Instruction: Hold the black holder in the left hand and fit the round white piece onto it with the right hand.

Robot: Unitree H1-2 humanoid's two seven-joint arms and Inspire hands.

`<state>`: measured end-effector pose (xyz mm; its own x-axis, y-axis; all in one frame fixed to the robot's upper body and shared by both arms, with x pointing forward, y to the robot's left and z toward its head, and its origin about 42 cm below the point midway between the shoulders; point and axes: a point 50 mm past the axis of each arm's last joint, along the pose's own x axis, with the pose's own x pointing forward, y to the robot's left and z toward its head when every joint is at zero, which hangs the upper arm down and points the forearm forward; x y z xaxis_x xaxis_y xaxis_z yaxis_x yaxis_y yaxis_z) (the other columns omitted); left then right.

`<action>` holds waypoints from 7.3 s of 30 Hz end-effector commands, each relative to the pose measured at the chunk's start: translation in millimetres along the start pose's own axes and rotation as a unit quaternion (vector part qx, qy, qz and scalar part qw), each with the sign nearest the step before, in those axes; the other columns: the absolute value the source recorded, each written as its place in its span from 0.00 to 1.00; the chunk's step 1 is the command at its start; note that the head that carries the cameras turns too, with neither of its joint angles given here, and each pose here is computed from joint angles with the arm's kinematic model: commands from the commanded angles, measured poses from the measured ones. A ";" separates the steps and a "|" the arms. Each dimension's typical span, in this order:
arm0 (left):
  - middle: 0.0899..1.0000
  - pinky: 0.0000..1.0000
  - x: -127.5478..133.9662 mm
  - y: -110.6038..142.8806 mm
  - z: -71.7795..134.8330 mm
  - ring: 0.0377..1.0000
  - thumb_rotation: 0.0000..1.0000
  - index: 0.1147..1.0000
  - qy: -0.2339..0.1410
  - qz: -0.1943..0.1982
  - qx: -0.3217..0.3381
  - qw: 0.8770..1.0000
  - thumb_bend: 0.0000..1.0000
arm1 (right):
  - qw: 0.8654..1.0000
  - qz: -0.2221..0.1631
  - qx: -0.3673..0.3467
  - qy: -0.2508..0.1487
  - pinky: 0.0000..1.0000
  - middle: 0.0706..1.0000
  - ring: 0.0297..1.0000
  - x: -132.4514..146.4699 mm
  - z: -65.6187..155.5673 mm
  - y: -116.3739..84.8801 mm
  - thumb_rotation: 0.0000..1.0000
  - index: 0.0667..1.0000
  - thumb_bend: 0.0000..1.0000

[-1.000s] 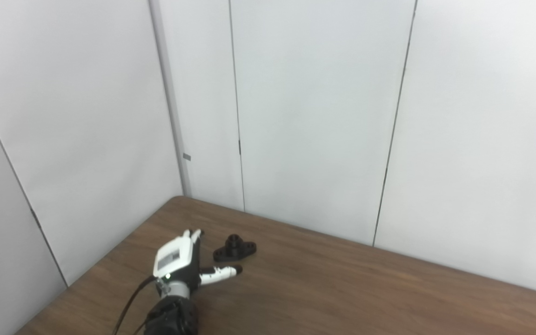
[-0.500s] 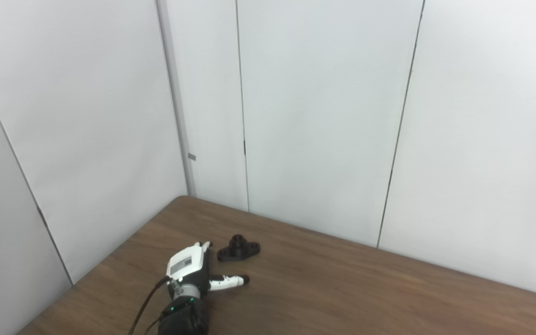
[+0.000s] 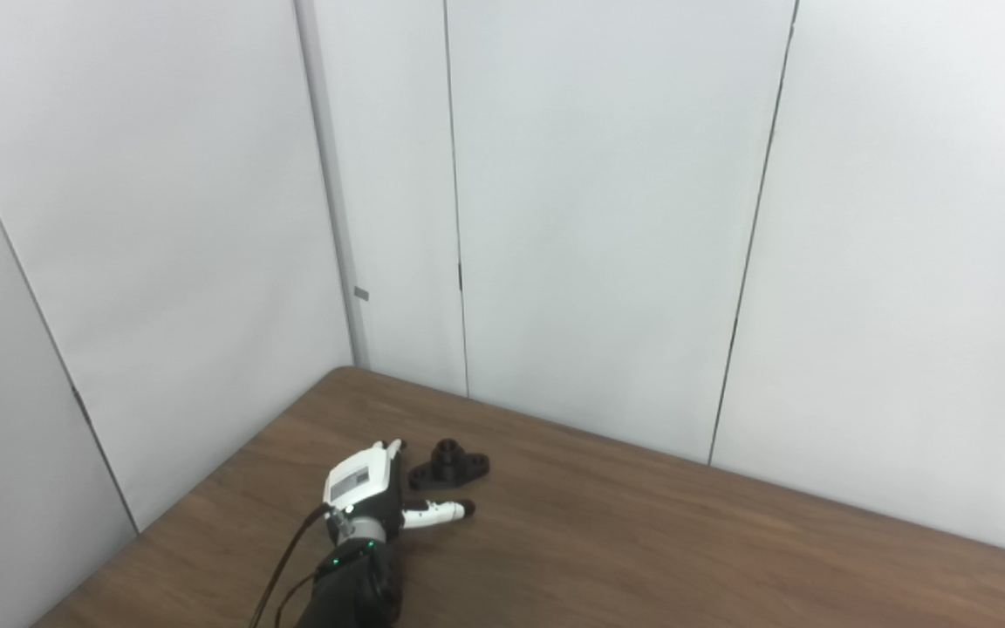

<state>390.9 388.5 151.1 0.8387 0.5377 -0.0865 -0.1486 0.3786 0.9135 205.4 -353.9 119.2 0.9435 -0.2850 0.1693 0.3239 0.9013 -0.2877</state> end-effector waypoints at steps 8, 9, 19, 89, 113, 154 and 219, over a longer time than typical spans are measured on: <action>1.00 1.00 16.4 19.6 10.9 1.00 0.51 0.91 -0.014 0.033 -0.015 0.999 1.00 | 1.000 0.001 -0.001 0.003 0.54 0.80 0.74 -15.6 -5.6 -6.9 0.63 0.82 0.43; 1.00 1.00 16.7 19.1 10.5 0.99 0.50 0.90 -0.013 0.033 -0.017 0.999 1.00 | 1.000 0.001 -0.001 0.003 0.55 0.81 0.75 -15.7 -6.2 -7.4 0.62 0.83 0.42; 0.85 1.00 15.3 14.7 4.2 0.92 0.06 0.43 -0.023 0.072 -0.016 0.997 0.56 | 1.000 0.001 -0.002 -0.001 0.54 0.80 0.74 -16.7 -7.4 -8.3 0.63 0.82 0.45; 0.85 1.00 -135.5 -11.8 145.0 0.92 0.04 0.41 -0.382 -0.124 0.010 0.916 0.52 | 0.998 0.004 0.032 -0.047 0.56 0.81 0.75 -46.3 55.1 52.9 0.40 0.84 0.36; 0.90 1.00 -136.3 -84.9 137.9 0.97 0.04 0.41 -0.349 -0.189 0.001 0.918 0.52 | 0.998 -0.023 0.026 -0.053 0.53 0.74 0.69 -50.7 56.6 27.4 0.46 0.80 0.50; 0.86 1.00 -178.0 -71.7 111.8 0.93 0.04 0.41 -0.444 -0.213 -0.014 0.870 0.52 | 0.959 -0.218 -0.135 -0.122 0.48 0.71 0.64 8.4 108.7 -31.6 0.44 0.72 0.52; 0.85 1.00 -177.1 -73.5 96.2 0.92 0.04 0.41 -0.439 -0.243 -0.037 0.864 0.52 | 0.769 0.202 -0.605 0.050 1.00 1.00 1.00 270.9 176.4 -2.1 0.52 1.00 1.00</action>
<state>308.7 193.4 141.1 0.8872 -0.4587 -0.0493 0.2978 0.4879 0.8205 440.6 -375.3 296.1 0.9306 -0.1368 -0.3395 -0.3396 0.0235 -0.9403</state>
